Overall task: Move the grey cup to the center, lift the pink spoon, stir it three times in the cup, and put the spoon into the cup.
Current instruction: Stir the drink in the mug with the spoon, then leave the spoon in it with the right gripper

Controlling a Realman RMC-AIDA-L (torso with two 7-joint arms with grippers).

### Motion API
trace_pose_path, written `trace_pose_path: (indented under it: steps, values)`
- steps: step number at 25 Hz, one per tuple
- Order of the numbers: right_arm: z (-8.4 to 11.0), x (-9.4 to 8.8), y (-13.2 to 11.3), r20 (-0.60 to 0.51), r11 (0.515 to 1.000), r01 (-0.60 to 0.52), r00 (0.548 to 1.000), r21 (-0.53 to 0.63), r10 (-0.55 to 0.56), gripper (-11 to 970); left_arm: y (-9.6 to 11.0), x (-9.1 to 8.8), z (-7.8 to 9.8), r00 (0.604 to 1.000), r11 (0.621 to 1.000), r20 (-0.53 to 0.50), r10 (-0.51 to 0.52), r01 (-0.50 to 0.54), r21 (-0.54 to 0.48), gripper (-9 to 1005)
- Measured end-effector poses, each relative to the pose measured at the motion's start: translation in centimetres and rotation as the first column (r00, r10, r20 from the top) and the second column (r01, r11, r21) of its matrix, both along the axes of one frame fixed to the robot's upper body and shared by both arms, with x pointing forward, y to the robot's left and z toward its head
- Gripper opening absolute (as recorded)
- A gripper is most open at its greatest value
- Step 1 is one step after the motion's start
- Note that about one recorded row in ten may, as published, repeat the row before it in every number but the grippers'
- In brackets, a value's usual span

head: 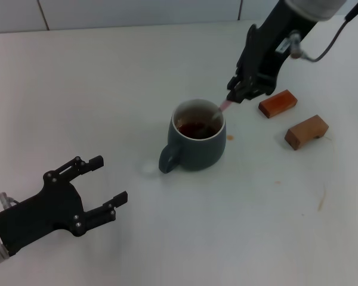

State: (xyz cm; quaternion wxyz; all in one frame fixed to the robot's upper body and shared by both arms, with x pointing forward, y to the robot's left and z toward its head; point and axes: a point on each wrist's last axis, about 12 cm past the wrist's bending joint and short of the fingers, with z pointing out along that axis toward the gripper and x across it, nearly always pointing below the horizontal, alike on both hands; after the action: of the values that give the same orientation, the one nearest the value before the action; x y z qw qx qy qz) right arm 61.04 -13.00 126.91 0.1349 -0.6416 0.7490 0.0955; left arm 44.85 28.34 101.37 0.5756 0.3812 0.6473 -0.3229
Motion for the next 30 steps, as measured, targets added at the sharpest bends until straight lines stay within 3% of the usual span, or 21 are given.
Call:
trace_pose_path:
  steps: [9, 17, 23, 30]
  values:
    - [-1.9, 0.4, 1.6, -0.002, 0.998, -0.026, 1.000, -0.056, 0.026, 119, 0.0, 0.0, 0.0, 1.000, 1.000, -0.004, 0.002, -0.002, 0.001, 813]
    - [-1.7, 1.1, 1.7, 0.055, 0.997, 0.014, 0.998, -0.070, -0.010, 119, 0.0, 0.0, -0.1, 1.000, 1.000, -0.005, 0.003, -0.003, 0.000, 813]
    - [-1.5, 0.7, 1.8, 0.028, 0.995, 0.001, 1.000, -0.095, 0.002, 120, 0.0, -0.1, -0.1, 1.000, 1.000, -0.006, 0.003, -0.003, 0.000, 813]
    - [-1.0, 0.6, 2.7, 0.031, 0.998, -0.033, 0.999, -0.049, 0.035, 120, 0.0, -0.1, -0.1, 1.000, 1.000, -0.005, 0.003, -0.003, -0.001, 813]
